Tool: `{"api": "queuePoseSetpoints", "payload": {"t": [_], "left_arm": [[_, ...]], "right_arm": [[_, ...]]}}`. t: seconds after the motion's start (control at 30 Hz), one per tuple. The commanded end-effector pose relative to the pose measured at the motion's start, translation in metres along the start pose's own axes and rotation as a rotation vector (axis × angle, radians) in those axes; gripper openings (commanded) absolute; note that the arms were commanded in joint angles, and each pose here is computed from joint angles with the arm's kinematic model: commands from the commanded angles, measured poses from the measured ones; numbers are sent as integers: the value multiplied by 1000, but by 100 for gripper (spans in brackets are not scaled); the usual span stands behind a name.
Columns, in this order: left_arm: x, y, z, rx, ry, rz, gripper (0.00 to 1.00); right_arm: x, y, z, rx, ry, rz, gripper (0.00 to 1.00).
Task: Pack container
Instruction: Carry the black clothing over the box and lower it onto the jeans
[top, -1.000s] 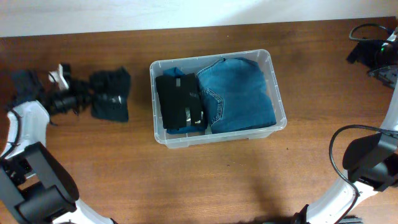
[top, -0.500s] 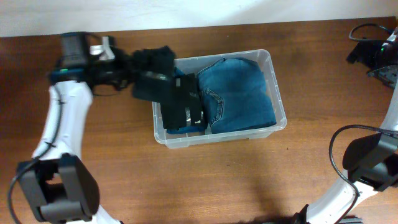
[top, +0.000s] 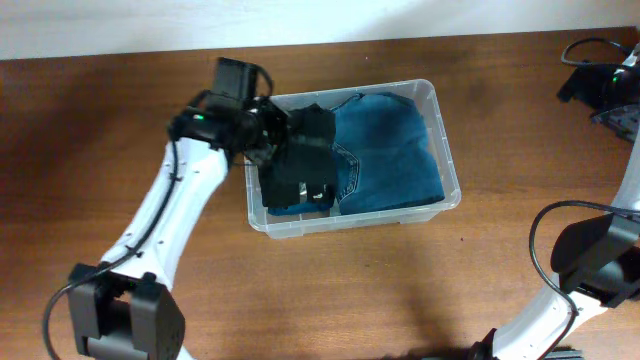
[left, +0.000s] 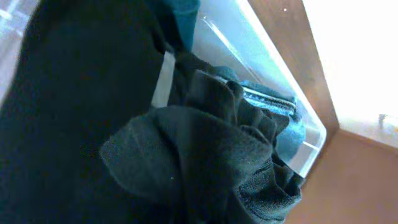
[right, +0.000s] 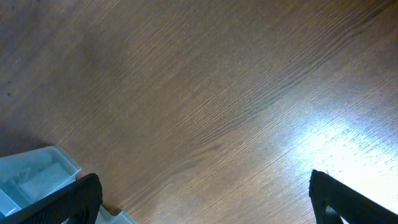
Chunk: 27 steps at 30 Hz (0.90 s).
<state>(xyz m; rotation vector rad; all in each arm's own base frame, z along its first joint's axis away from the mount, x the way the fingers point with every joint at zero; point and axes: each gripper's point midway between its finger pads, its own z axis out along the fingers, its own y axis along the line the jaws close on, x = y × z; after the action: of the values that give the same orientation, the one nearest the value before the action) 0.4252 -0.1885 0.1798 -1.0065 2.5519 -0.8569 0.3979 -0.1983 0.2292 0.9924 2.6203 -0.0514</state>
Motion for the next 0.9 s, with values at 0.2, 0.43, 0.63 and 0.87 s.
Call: {"api": "queuePoseSetpoints", "payload": {"t": [0.2,0.43,0.63,0.87], "left_arm": [[-9,-45,-16,120,-153,31,1],[9,-71,-3,188,-167,90,1],[43,-95,25,251,-128,157,1],[71,-87,58,201,-98,184,2]], "right_arm": [[0,-3,1,7,0,12,99],[0,-3,1,7,0,12,99],[0,-3,1,7,0,12,99],[0,-3,1,7,0,12,98]]}}
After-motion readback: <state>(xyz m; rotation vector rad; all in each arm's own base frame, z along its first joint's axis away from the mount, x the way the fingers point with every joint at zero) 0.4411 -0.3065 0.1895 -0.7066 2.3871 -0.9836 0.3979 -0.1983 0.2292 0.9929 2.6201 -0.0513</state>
